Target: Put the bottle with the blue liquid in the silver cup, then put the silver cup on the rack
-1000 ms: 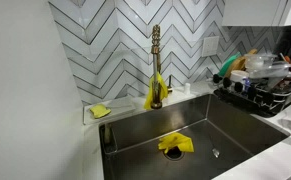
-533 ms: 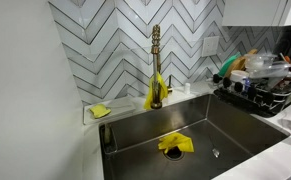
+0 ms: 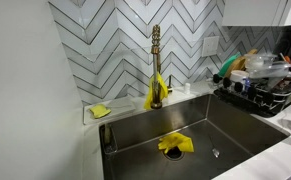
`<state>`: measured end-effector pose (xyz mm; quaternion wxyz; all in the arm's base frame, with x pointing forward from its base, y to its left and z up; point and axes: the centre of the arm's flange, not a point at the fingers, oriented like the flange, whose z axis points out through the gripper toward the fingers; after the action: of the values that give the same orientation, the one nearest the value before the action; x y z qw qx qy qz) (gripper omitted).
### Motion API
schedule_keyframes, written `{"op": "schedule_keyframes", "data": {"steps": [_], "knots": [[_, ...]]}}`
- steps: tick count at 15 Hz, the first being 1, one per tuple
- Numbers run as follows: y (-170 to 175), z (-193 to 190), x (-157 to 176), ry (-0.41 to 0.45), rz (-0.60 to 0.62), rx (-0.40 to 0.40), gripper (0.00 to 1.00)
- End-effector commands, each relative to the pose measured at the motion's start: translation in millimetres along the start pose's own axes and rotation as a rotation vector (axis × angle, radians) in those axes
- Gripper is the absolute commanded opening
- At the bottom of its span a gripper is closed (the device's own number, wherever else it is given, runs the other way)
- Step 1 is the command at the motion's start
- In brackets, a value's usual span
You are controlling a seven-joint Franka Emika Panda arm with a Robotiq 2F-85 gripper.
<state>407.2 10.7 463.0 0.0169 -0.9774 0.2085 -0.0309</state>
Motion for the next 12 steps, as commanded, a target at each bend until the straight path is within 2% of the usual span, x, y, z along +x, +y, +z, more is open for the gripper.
{"op": "schedule_keyframes", "data": {"steps": [1,5,8,9,12], "knots": [[-5.9,16.2,6.1,-0.031,0.069,0.013,1.00],[-2.4,28.3,8.1,-0.053,0.113,-0.004,1.00],[-1.8,37.9,11.6,-0.056,0.115,-0.005,0.88],[-2.5,42.3,12.9,-0.056,0.110,-0.010,0.70],[-1.1,51.2,16.4,-0.050,0.107,-0.015,0.45]]}}
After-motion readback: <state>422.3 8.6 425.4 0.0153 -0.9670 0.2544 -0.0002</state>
